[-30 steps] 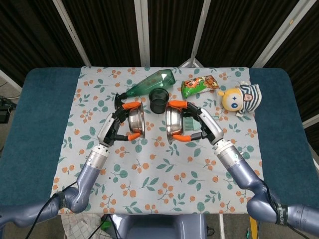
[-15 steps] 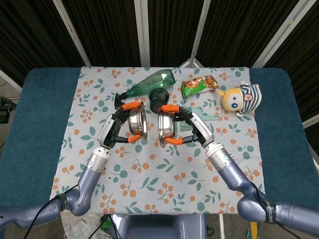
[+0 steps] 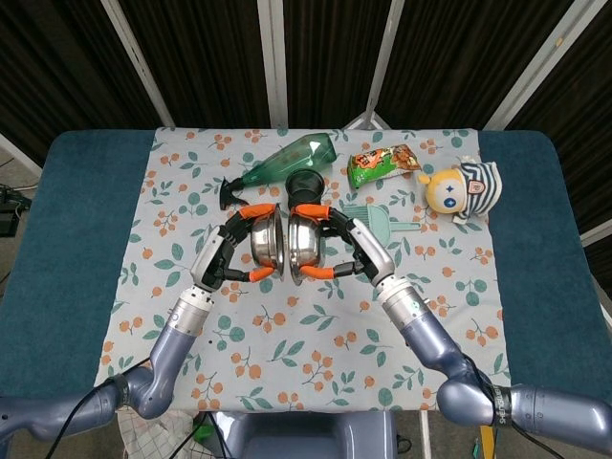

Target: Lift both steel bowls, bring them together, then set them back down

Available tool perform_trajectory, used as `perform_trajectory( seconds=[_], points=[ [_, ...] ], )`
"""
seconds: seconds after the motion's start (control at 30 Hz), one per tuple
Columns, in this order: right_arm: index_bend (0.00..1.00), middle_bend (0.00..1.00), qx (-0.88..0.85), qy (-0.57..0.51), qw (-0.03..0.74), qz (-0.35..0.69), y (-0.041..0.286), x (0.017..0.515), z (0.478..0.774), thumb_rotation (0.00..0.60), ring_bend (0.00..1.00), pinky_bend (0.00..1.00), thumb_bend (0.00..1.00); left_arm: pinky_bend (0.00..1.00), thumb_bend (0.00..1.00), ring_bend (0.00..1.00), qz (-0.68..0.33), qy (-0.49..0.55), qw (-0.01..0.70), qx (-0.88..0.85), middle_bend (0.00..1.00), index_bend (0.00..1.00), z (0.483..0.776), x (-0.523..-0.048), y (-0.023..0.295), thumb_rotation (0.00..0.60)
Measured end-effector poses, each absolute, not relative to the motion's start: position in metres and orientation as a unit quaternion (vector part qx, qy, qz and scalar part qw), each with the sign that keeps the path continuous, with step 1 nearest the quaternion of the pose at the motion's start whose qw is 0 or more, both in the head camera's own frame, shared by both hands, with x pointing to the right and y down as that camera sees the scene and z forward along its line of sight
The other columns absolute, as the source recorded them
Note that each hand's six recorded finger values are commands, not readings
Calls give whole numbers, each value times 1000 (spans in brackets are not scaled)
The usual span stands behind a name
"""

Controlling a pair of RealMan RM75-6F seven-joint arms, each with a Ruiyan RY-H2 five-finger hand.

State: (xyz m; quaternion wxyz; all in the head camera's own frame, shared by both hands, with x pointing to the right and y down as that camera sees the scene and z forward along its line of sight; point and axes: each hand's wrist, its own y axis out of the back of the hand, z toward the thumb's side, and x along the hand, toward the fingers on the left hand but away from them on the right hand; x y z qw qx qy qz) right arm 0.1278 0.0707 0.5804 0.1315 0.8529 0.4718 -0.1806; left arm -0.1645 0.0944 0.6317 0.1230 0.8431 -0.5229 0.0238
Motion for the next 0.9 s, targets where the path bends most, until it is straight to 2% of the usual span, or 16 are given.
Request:
perform_trajectory(
  seconds=[0.57, 0.9],
  points=[
    [347, 269, 865, 444, 139, -188, 89, 108, 577, 600, 358, 289, 155, 448, 180, 289, 13, -507, 131, 851, 335, 462, 631, -144, 106, 600],
    [347, 269, 848, 472, 147, -188, 75, 127, 581, 600, 358, 289, 155, 448, 180, 289, 16, -516, 113, 849, 334, 462, 625, -159, 101, 600]
  ],
)
